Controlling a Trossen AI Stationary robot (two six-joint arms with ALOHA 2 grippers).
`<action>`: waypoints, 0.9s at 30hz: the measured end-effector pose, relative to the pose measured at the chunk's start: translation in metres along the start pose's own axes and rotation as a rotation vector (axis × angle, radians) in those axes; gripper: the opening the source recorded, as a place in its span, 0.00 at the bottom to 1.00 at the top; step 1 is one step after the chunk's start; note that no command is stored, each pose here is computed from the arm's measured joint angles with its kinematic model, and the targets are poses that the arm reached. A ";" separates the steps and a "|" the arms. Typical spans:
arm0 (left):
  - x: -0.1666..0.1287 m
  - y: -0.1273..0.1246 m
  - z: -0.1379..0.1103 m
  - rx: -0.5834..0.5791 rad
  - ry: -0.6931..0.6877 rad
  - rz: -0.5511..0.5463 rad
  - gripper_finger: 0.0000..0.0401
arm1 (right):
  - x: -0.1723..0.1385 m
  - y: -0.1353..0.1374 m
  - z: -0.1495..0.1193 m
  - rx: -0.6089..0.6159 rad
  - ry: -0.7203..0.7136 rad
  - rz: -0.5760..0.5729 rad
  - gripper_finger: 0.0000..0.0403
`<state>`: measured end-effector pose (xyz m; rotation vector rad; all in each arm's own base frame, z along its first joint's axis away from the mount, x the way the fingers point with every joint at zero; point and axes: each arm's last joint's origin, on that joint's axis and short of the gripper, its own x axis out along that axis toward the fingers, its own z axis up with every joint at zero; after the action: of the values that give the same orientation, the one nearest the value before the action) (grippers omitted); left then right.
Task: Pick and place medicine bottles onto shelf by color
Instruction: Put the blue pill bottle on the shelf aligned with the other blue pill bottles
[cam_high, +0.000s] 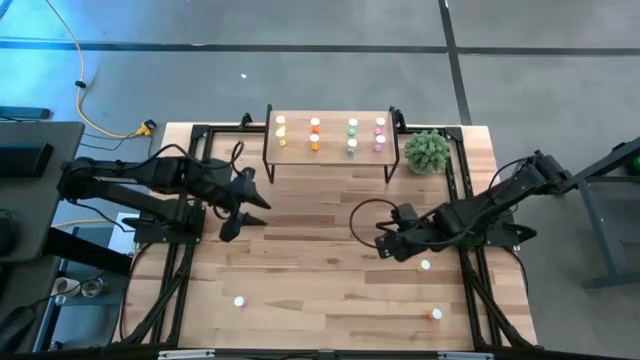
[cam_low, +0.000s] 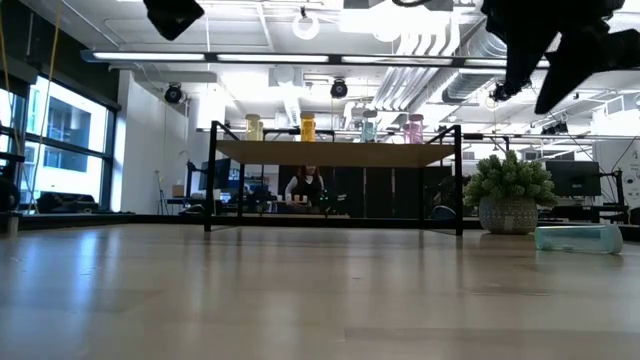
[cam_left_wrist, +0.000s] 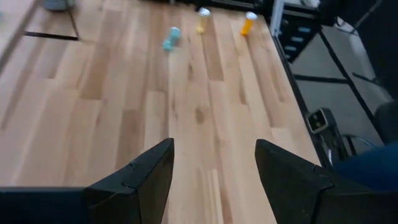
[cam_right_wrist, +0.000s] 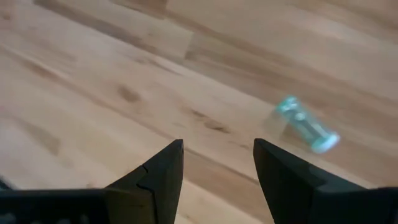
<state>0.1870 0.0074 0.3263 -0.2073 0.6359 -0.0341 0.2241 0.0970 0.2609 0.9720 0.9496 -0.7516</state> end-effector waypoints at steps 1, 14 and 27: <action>0.000 -0.002 -0.001 0.004 0.006 -0.007 0.53 | 0.000 -0.002 0.001 -0.002 -0.002 -0.019 0.46; 0.003 -0.007 0.005 0.013 -0.054 0.028 0.53 | 0.007 -0.012 0.029 -0.425 0.084 -0.102 0.46; 0.004 -0.007 0.009 -0.001 -0.102 0.039 0.53 | 0.023 -0.011 0.041 -0.767 0.222 -0.089 0.46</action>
<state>0.1959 0.0023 0.3328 -0.1969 0.5381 0.0140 0.2371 0.0529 0.2467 0.3385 1.3436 -0.2953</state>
